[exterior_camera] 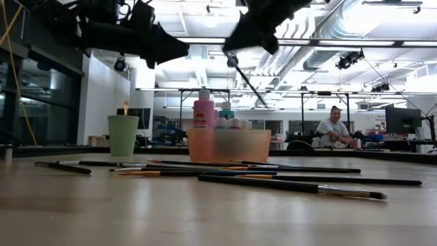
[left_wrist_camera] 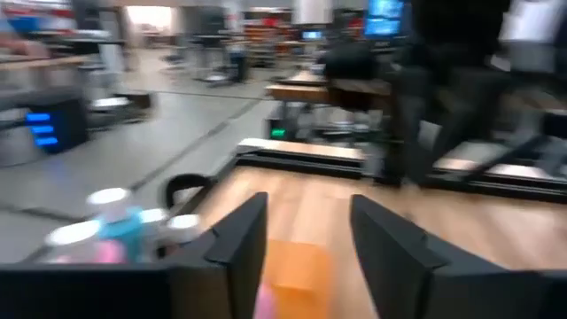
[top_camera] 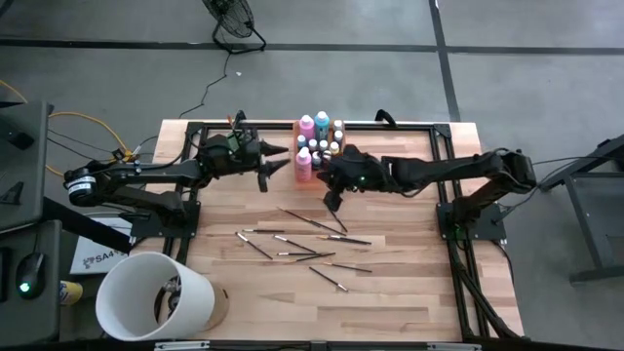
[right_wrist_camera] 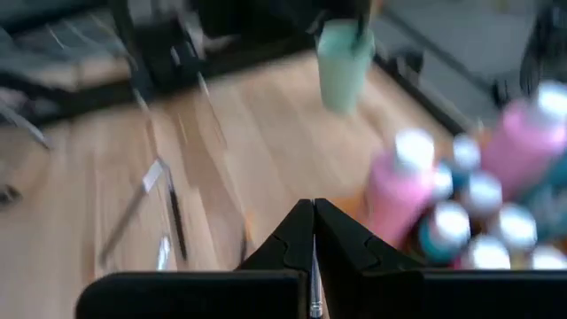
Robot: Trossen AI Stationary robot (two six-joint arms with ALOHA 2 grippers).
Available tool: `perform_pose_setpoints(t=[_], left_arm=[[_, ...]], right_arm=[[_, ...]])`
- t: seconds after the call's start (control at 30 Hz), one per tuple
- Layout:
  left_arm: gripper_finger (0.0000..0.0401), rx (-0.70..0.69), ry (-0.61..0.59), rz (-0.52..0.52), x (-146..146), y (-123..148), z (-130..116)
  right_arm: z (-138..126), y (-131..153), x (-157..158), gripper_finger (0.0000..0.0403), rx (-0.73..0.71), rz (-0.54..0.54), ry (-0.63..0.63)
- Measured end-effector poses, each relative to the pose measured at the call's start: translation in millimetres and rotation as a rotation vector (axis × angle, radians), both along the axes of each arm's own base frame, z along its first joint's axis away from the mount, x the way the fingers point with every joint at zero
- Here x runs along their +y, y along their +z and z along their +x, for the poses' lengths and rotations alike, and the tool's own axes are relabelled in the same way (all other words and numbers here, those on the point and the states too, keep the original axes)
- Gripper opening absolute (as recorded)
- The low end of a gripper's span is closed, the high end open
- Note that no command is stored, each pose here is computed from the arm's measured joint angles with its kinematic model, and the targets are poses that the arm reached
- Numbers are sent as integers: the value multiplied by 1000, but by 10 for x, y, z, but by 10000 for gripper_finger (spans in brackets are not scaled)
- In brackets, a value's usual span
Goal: Pick & Place Paint Supplies
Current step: Put the white paintbrush into the cup
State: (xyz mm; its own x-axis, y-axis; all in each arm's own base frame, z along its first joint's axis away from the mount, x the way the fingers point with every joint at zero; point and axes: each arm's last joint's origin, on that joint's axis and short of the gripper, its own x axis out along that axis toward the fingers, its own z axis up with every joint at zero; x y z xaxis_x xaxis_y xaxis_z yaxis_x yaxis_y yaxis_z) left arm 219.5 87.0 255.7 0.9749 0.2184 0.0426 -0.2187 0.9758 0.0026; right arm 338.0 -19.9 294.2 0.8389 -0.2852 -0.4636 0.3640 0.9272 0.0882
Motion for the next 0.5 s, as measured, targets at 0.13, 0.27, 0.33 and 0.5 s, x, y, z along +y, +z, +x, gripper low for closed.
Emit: perform_pose_setpoints(t=[0.13,0.27,0.33,0.5], left_arm=[[211,-5,-108,-17,-33,3,6],[235,-18,-126,-64,-37,9,6],[238,-28,-139,-67,-54,19,11],[239,-69,-192,-52,-161,65,44]], right_arm=[[62,99,-19,3,-103,-77,27],[105,195,-11,3,-204,-118,75],[121,249,-7,3,-254,-152,101],[225,271,-12,3,-354,-227,110]])
